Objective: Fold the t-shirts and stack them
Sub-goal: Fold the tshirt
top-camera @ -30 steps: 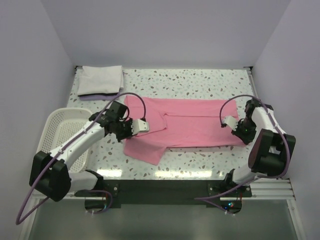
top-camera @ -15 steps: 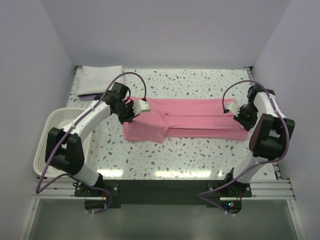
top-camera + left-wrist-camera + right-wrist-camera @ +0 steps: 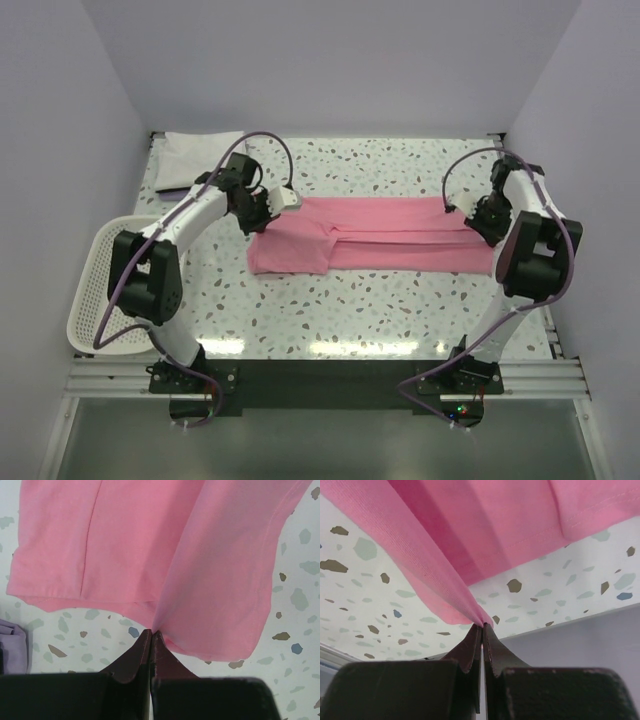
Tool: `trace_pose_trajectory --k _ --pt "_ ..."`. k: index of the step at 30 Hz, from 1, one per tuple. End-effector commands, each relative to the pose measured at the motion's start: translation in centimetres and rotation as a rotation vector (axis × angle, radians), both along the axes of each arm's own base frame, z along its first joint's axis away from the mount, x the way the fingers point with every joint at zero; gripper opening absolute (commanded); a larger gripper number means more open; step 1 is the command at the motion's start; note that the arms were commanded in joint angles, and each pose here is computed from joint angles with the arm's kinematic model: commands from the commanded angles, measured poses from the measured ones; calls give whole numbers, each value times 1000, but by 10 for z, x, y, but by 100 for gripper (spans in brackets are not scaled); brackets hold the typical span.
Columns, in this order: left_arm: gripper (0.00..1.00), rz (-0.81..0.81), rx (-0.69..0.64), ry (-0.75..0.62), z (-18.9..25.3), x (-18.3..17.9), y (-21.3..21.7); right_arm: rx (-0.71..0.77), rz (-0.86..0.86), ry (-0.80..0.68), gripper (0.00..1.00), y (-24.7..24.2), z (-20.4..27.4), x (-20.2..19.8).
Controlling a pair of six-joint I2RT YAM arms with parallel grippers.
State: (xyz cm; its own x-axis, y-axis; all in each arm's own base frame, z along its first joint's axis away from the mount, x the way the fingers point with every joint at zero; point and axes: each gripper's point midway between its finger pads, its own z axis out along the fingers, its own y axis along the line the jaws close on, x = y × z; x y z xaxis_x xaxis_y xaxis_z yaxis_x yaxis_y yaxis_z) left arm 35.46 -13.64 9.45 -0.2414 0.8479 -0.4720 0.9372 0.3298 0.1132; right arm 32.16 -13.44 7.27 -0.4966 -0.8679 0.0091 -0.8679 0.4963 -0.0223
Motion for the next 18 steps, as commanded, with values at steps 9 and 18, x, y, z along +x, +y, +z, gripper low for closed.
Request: trace_pose_trajectory --k 9,18 --pt "0 21 18 -48 0 23 11 -59 21 -12 0 -2 1 30" --pt "0 33 20 -46 -4 36 9 -69 20 -8 0 -4 -4 35"
